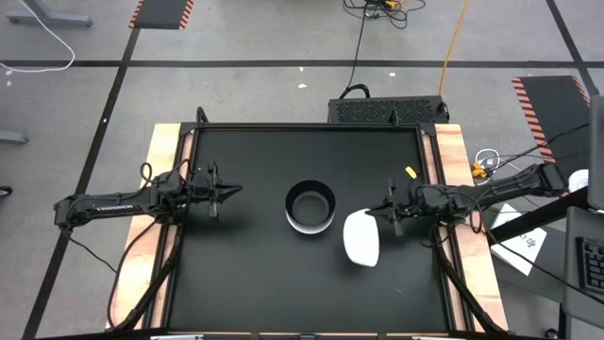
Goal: Nest bowls inside each other
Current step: Stack the white bowl on top of the black bowl
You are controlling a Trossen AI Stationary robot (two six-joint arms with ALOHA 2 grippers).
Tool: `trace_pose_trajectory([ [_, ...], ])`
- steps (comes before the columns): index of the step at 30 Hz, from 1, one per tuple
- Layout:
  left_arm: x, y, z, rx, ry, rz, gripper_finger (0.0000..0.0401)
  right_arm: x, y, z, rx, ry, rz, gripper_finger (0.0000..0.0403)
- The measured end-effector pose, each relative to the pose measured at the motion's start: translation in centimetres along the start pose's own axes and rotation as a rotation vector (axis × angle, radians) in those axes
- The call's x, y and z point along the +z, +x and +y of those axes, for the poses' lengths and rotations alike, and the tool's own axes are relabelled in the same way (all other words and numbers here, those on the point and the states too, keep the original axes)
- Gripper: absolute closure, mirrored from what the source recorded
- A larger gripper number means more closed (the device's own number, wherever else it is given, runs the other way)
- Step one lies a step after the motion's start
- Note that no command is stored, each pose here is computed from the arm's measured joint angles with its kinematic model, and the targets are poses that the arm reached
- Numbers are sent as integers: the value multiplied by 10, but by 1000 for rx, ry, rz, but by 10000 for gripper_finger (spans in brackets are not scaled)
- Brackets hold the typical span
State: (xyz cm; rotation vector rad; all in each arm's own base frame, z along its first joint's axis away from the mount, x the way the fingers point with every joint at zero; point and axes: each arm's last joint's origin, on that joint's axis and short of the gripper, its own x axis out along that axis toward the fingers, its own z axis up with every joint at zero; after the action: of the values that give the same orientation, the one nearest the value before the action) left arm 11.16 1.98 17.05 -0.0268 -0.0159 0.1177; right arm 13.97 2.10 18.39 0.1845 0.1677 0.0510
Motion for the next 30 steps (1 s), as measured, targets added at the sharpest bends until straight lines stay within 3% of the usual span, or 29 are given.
trace_pose_trajectory([
  [18, 1, 0, 0, 0, -2, -9, 380, -21, -17, -7, -17, -29, -90, 403],
  [23, 1, 0, 0, 1, -2, -10, 380, -14, -19, -6, 0, -19, -179, 403],
  [30, 2, 0, 0, 1, -1, -18, 380, -14, -19, -6, -3, -38, -171, 403],
])
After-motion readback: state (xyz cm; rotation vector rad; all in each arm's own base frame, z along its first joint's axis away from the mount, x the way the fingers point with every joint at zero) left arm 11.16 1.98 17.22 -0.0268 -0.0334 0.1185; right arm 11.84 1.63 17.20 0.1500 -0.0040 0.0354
